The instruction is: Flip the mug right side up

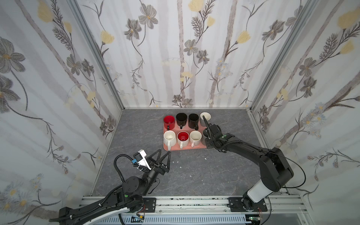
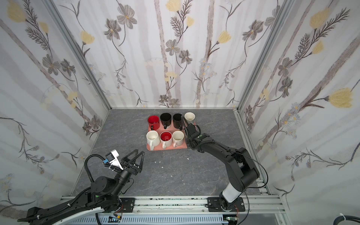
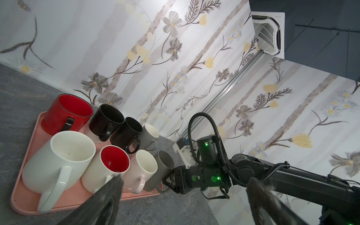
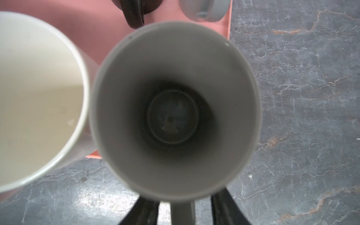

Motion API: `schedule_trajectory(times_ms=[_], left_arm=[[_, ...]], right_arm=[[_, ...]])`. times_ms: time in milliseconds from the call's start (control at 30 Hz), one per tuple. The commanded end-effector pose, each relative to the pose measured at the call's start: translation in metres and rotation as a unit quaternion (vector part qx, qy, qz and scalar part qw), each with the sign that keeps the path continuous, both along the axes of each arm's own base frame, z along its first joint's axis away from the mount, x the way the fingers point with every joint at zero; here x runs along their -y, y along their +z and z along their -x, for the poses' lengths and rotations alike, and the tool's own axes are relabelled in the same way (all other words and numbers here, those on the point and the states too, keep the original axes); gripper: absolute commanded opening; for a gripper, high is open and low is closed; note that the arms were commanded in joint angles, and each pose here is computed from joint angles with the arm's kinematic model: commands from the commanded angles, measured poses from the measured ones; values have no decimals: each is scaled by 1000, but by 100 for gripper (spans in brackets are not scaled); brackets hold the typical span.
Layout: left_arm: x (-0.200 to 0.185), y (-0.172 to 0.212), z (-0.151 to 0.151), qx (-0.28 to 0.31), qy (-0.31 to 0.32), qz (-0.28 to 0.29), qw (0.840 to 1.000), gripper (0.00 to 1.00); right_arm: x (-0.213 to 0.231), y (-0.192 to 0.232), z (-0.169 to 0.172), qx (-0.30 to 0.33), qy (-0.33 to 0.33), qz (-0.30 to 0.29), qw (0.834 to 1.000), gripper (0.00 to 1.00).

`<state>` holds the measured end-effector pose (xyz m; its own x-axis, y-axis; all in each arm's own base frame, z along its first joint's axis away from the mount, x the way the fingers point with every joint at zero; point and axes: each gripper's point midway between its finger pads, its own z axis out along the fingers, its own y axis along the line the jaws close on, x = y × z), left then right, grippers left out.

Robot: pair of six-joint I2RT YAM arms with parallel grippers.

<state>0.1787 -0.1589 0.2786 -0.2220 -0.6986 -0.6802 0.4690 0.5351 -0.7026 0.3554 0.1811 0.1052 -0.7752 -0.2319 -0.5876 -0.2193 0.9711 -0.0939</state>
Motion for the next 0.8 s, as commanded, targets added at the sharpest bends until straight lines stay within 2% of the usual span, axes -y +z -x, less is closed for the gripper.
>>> schedule_trajectory(times_ms=[0, 67, 200, 267, 333, 467, 567, 633, 767], left_arm=[[-5, 4, -2, -1, 13, 3, 1000, 100], [-7, 8, -2, 0, 18, 2, 1000, 100], [-13, 10, -10, -14, 53, -23, 998, 100], [-18, 10, -17, -24, 85, -52, 995, 100], [-21, 9, -26, -37, 115, -84, 989, 100], [-30, 12, -56, -61, 160, -133, 976, 100], [-50, 7, -85, -81, 210, -150, 963, 100], [-66, 1, -103, -96, 250, -165, 949, 100], [-93, -3, -137, -105, 324, -229, 912, 100]], right_arm=[[1, 33, -5, 53, -18, -35, 998, 58], [4, 55, -1, 83, -24, -62, 994, 66], [8, 97, 13, 147, -25, -127, 981, 73], [7, 115, 23, 178, -12, -169, 969, 89], [9, 130, 32, 208, -10, -204, 957, 100], [20, 140, 48, 252, -14, -243, 937, 100], [25, 148, 56, 274, -13, -264, 925, 100], [31, 151, 59, 283, -26, -269, 920, 100], [49, 147, 59, 289, -72, -254, 920, 100]])
